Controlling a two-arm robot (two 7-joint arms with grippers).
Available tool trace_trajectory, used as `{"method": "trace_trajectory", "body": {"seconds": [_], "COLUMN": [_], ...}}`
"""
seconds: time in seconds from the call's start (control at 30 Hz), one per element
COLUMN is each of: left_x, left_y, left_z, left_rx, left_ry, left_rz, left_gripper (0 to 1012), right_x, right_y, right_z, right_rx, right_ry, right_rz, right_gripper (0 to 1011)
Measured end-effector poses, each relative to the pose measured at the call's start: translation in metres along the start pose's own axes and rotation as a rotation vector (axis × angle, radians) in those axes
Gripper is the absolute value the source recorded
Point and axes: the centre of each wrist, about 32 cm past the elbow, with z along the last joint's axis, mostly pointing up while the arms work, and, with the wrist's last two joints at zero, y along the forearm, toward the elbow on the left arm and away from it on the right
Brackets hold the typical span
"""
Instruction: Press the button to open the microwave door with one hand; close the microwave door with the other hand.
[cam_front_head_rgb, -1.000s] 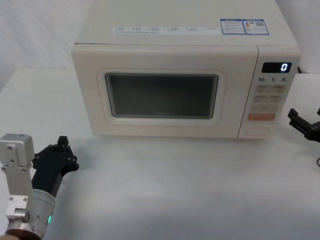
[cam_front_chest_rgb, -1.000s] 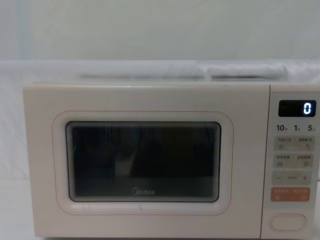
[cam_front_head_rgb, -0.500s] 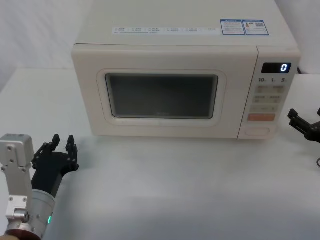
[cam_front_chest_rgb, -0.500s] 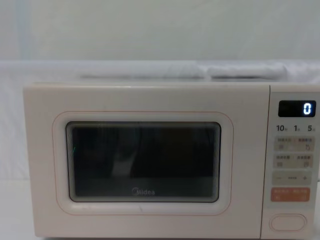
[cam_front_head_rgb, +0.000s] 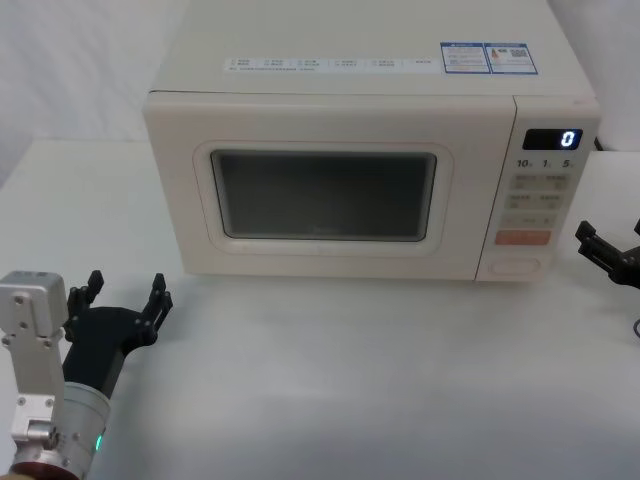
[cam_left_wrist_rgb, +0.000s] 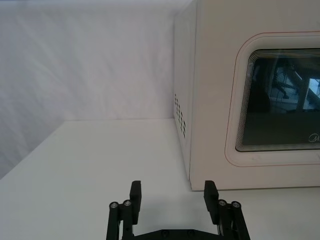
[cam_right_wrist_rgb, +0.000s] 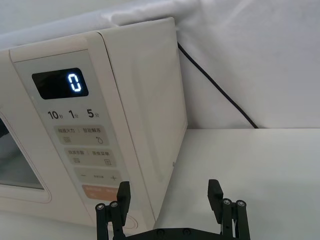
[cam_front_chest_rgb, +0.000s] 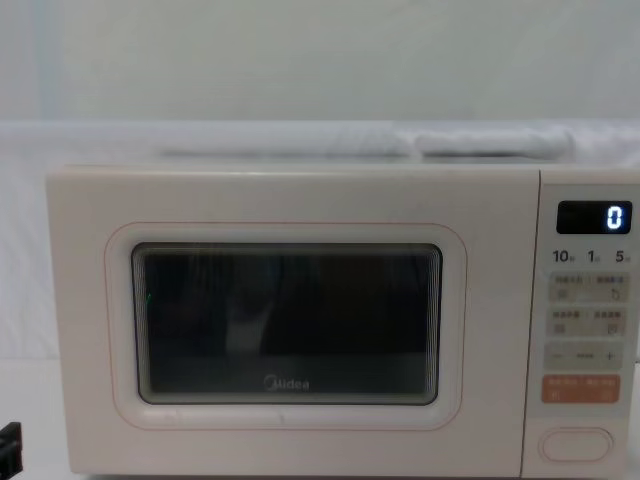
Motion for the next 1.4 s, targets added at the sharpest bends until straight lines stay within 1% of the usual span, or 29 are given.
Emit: {"method": "trace_trajectory", "body": {"seconds": [0.13, 0.27, 1.4], "left_x": [0.0000, 0.0000, 0.0000], "left_y": [0.0000, 0.0000, 0.0000], "left_z": [0.0000, 0.0000, 0.0000], "left_rx": [0.000, 0.000, 0.000], "left_ry": [0.000, 0.000, 0.000], "left_rz": [0.000, 0.000, 0.000], "left_gripper": [921, 1001, 1001], "right_x": [0.0000, 0.0000, 0.0000], "right_y": [0.0000, 0.0000, 0.0000], "right_z": [0.0000, 0.0000, 0.0000], "right_rx": [0.000, 0.000, 0.000], "right_ry": [0.000, 0.000, 0.000], "right_rz": [0.000, 0.000, 0.000], "right_gripper": [1002, 1003, 1003]}}
